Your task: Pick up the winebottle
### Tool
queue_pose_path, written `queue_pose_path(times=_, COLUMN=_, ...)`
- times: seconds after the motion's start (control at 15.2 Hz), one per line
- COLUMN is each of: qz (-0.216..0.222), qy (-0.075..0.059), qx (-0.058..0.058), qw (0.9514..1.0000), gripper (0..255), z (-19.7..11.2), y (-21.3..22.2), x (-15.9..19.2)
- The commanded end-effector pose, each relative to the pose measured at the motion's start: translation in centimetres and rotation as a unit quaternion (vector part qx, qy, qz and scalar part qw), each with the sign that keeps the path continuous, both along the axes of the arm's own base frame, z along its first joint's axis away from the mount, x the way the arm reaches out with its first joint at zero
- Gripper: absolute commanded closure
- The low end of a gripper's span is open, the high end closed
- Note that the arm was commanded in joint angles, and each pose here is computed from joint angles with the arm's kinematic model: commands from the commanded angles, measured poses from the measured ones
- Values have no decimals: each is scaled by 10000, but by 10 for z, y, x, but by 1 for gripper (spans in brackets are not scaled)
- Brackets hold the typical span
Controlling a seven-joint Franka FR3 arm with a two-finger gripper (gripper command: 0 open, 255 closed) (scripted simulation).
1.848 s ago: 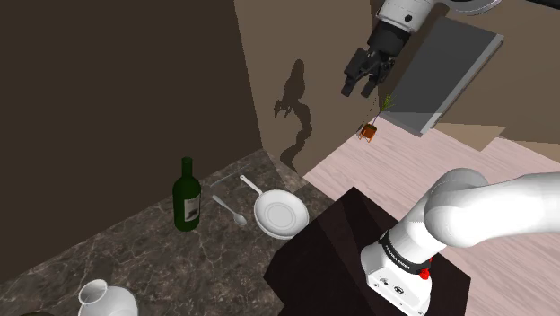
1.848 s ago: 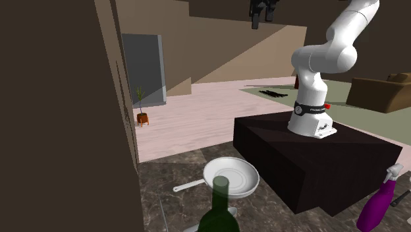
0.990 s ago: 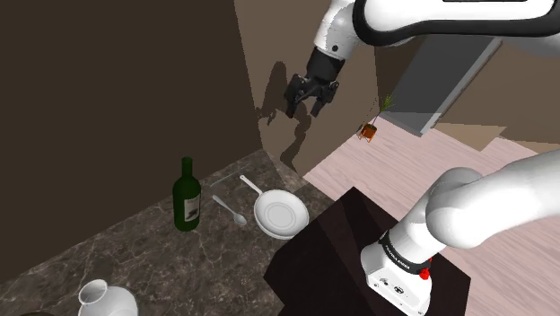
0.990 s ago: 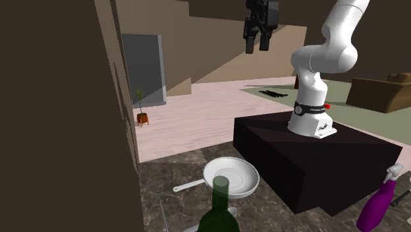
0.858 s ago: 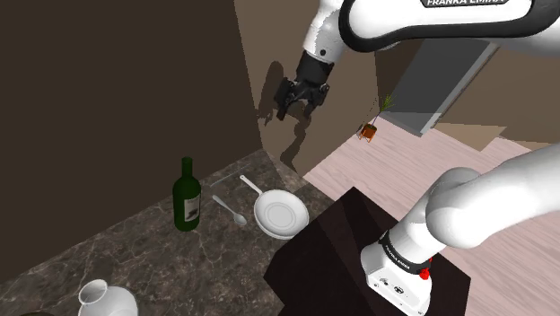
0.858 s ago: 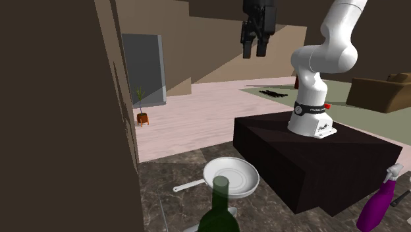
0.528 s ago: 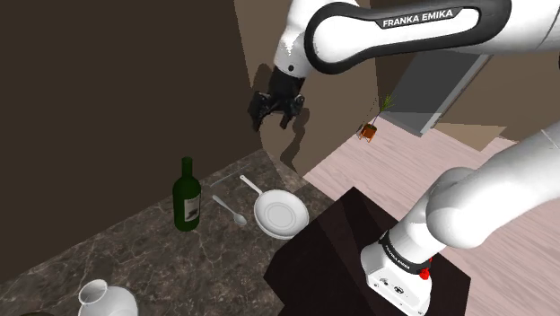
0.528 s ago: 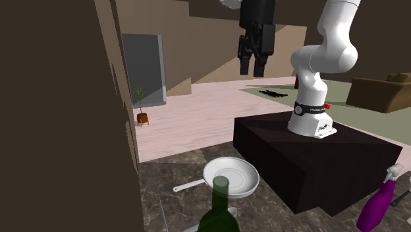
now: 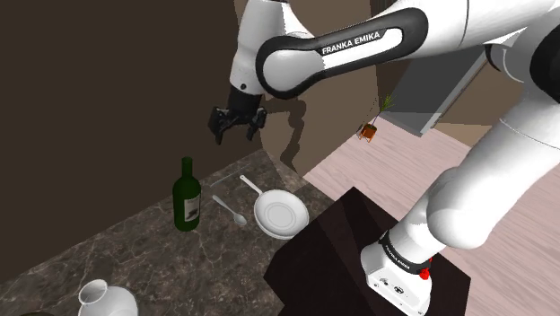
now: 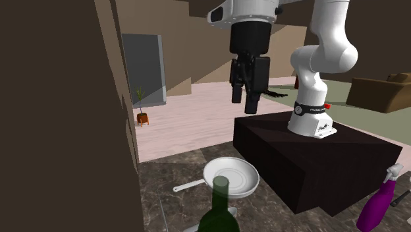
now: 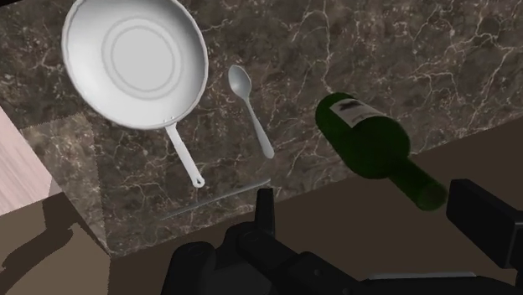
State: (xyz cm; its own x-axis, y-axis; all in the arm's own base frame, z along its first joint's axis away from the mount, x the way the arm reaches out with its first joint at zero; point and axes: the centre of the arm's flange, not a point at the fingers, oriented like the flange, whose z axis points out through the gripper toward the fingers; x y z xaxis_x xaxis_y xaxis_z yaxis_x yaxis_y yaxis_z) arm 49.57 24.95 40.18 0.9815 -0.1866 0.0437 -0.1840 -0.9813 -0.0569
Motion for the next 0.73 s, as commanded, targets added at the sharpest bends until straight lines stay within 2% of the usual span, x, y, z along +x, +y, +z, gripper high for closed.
queue_pose_path(times=0.0, qz=-24, qy=-5, qx=-16, qw=10000, gripper=0, z=-16, y=16, x=16)
queue_pose_path(times=0.66, qz=-105, qy=-32, qx=-101, qw=9999, gripper=0, z=-92, y=95, x=84)
